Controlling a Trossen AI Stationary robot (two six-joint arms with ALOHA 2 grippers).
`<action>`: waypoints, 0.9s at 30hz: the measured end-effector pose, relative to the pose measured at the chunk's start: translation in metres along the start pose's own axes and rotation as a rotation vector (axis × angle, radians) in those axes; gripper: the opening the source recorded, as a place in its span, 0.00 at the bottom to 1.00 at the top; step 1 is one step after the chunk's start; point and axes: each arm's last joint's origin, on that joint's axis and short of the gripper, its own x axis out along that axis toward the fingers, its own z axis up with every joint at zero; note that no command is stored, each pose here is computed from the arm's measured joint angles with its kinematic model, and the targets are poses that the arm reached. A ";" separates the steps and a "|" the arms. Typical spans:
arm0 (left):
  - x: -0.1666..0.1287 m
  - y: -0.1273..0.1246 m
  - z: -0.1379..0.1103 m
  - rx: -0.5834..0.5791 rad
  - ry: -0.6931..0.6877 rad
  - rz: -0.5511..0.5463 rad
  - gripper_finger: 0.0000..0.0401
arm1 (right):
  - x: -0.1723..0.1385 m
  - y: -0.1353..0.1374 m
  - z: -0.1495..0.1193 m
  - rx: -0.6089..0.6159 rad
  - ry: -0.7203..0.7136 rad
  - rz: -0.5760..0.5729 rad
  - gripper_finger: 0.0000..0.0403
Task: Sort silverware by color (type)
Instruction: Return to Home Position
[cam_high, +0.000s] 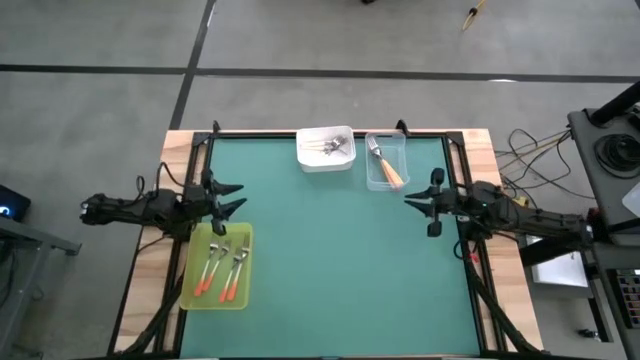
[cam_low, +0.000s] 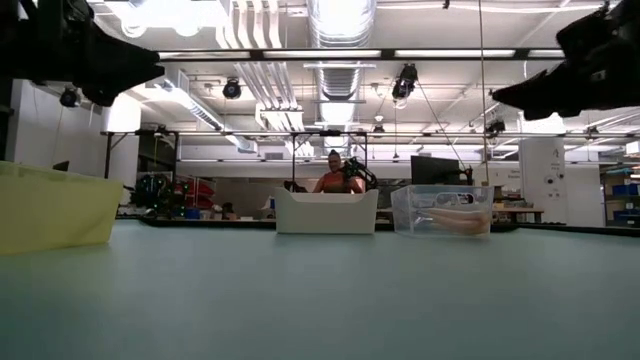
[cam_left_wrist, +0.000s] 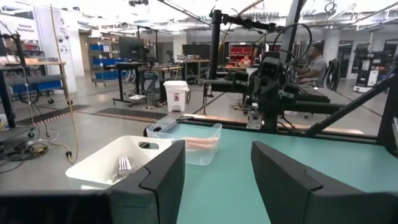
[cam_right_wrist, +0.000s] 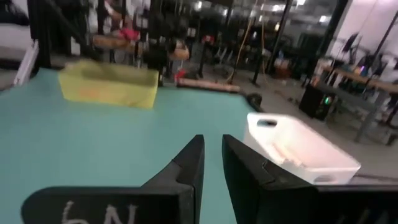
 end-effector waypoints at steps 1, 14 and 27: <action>0.001 0.000 -0.003 -0.003 0.003 0.000 0.41 | -0.002 0.000 0.000 0.001 -0.003 -0.001 0.12; 0.006 -0.004 -0.031 -0.049 0.032 0.010 0.32 | -0.002 0.005 -0.015 0.014 -0.034 0.058 0.12; 0.008 -0.002 -0.031 -0.190 0.046 0.090 0.31 | 0.001 0.005 -0.019 0.063 0.020 0.058 0.12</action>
